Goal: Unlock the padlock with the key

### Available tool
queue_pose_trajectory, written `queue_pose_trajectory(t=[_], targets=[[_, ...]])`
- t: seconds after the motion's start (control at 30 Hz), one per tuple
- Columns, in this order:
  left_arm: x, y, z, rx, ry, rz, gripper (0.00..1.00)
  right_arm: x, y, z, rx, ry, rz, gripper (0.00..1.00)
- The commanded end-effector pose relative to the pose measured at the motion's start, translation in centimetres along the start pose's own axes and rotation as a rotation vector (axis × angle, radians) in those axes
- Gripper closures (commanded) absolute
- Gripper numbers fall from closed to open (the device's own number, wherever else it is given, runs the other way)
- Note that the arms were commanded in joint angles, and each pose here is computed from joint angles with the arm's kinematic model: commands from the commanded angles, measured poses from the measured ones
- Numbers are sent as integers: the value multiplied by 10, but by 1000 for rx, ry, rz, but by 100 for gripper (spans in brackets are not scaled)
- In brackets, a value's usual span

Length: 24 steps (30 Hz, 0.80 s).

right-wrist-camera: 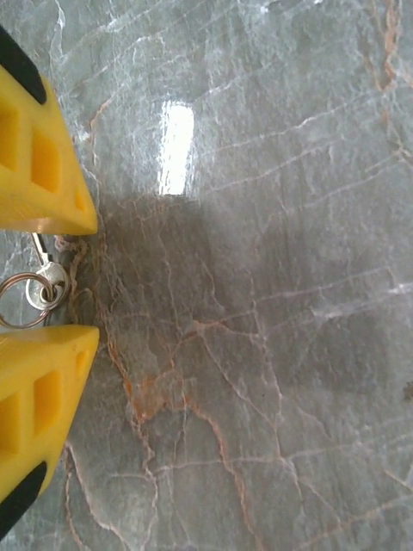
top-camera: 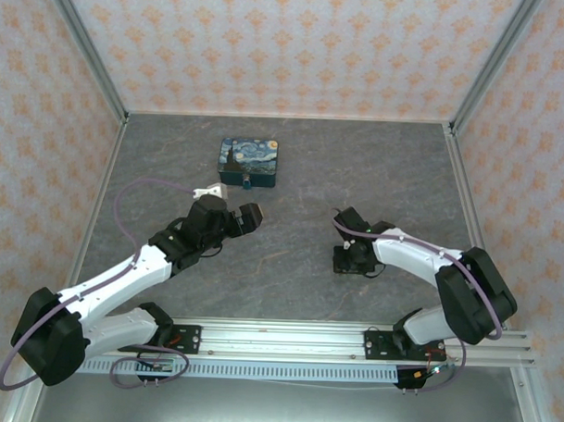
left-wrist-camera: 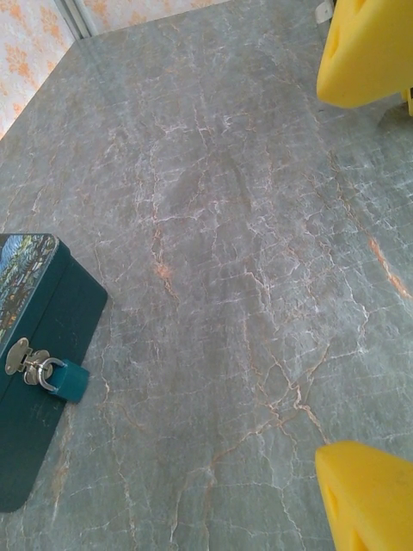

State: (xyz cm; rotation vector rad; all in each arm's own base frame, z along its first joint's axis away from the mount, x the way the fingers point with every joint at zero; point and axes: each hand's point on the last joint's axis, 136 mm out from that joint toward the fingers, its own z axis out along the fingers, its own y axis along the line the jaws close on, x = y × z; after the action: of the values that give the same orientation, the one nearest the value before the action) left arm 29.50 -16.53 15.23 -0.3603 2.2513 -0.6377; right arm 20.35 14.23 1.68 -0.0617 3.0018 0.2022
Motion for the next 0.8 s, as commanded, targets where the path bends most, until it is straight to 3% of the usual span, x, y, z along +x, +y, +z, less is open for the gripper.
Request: queue_pose_trajectory(t=[0.0, 0.57, 0.77], targets=[[-7, -1, -5, -16, -26, 20, 0, 23, -11, 1, 38, 75, 22, 71], [-7, -1, -6, -19, -27, 21, 0, 28, -13, -3, 38, 81, 36, 77], [-8, 0, -7, -20, -31, 20, 0, 29, -14, 1, 45, 98, 34, 84]])
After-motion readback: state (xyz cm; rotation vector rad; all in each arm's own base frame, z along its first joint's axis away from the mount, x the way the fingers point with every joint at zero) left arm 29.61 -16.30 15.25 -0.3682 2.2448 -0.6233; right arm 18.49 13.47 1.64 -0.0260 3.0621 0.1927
